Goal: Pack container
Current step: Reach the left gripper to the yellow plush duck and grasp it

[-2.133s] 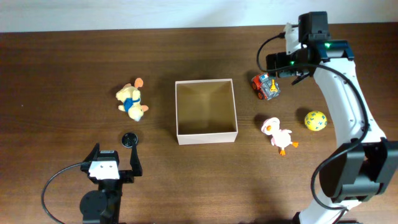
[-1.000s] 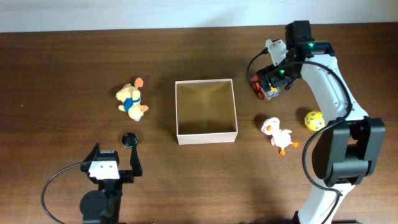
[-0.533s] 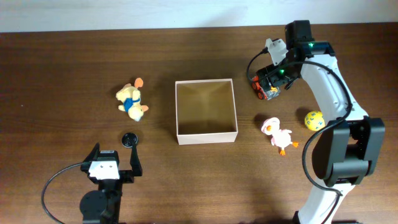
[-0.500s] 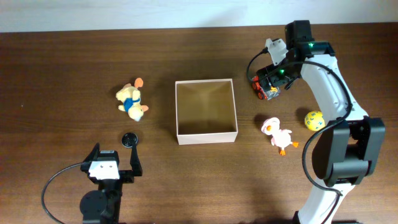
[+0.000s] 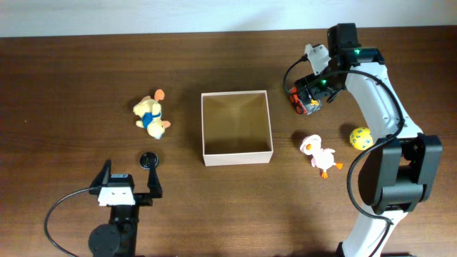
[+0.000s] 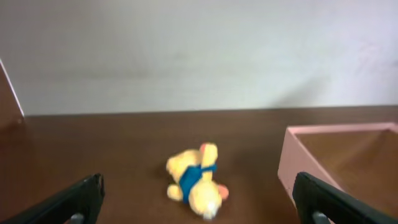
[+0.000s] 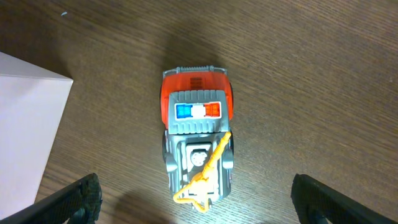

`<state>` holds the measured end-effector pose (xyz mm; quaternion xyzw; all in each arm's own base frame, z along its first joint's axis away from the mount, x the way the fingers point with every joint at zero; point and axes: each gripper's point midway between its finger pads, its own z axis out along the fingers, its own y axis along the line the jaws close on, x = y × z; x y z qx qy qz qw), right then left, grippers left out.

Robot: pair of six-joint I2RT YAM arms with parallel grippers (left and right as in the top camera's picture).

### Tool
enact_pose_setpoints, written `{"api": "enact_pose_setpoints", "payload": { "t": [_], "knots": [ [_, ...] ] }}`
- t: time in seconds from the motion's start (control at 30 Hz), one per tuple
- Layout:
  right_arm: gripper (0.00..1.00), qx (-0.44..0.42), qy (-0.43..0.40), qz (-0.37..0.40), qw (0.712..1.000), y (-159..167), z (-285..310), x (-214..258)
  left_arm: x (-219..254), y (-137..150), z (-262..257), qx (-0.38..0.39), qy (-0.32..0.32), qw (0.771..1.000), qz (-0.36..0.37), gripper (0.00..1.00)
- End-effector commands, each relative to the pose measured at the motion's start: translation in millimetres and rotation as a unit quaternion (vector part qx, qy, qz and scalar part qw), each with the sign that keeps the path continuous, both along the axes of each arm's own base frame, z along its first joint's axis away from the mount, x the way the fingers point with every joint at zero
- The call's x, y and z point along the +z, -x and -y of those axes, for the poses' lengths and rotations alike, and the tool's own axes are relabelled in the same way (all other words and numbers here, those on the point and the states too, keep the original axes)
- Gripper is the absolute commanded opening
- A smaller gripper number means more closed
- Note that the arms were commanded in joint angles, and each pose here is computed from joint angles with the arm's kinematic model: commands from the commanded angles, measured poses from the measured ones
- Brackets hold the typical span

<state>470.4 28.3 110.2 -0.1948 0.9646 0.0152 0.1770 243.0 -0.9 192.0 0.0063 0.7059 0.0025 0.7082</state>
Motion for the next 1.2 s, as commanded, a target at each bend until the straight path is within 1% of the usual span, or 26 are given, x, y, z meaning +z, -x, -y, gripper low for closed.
{"api": "enact_pose_setpoints", "payload": {
  "t": [0.0, 0.1, 0.2, 0.23, 0.3, 0.4, 0.47, 0.57, 0.67, 0.73, 0.83, 0.87, 1.0, 1.1, 1.17],
  "knots": [
    [0.99, 0.006, -0.005, 0.002, 1.0, 0, -4, 1, 50, 7, -7, 0.019, -0.009, 0.999, 0.037, 0.99],
    [0.99, 0.006, -0.005, 0.002, 1.0, 0, -4, 1, 87, 7, -12, 0.036, -0.009, 0.999, 0.024, 0.99],
    [0.99, 0.006, -0.005, 0.002, 1.0, 0, -4, 1, 129, -8, -13, 0.035, -0.01, 0.999, 0.005, 0.99],
    [0.99, 0.006, -0.005, 0.002, 1.0, 0, -4, 1, 148, -22, -13, 0.037, -0.01, 0.999, -0.012, 0.99],
    [0.99, 0.006, -0.005, 0.002, 1.0, 0, -4, 1, 164, -47, -15, 0.042, -0.011, 0.998, -0.051, 0.99],
    [0.99, 0.006, -0.005, 0.002, 1.0, 0, -4, 1, 164, -87, -15, 0.04, -0.014, 0.989, -0.14, 0.99],
    [0.99, 0.006, -0.005, 0.002, 1.0, 0, -4, 1, 148, -117, -15, 0.038, -0.017, 0.976, -0.214, 0.99],
    [0.99, 0.006, -0.005, 0.002, 1.0, 0, -4, 1, 116, -152, -14, 0.034, -0.019, 0.954, -0.296, 0.99],
    [0.99, 0.006, -0.005, 0.002, 1.0, 0, -4, 1, 87, -180, -13, 0.03, -0.015, 0.94, -0.339, 0.99],
    [0.98, 0.006, -0.005, 0.002, 1.0, 0, -4, 1, 65, -197, -3, 0.003, -0.006, 0.935, -0.355, 0.99],
    [0.99, 0.006, -0.005, 0.002, 1.0, 0, -4, 1, 28, -212, 2, -0.009, -0.001, 0.92, -0.391, 0.99],
    [0.99, 0.006, -0.005, 0.002, 1.0, 0, -4, 1, 10, -216, 2, -0.009, -0.001, 0.912, -0.41, 0.99],
    [0.99, 0.006, -0.005, 0.002, 1.0, 0, -4, 1, -40, -223, 2, -0.009, 0.001, 0.887, -0.461, 1.0],
    [0.99, 0.006, -0.005, 0.002, 1.0, 0, -4, 1, -62, -223, 2, -0.006, 0.005, 0.875, -0.484, 0.91],
    [0.99, 0.006, -0.005, 0.002, 1.0, 0, -4, 1, -76, -221, 2, -0.001, 0.014, 0.865, -0.501, 0.89]
  ]
}}
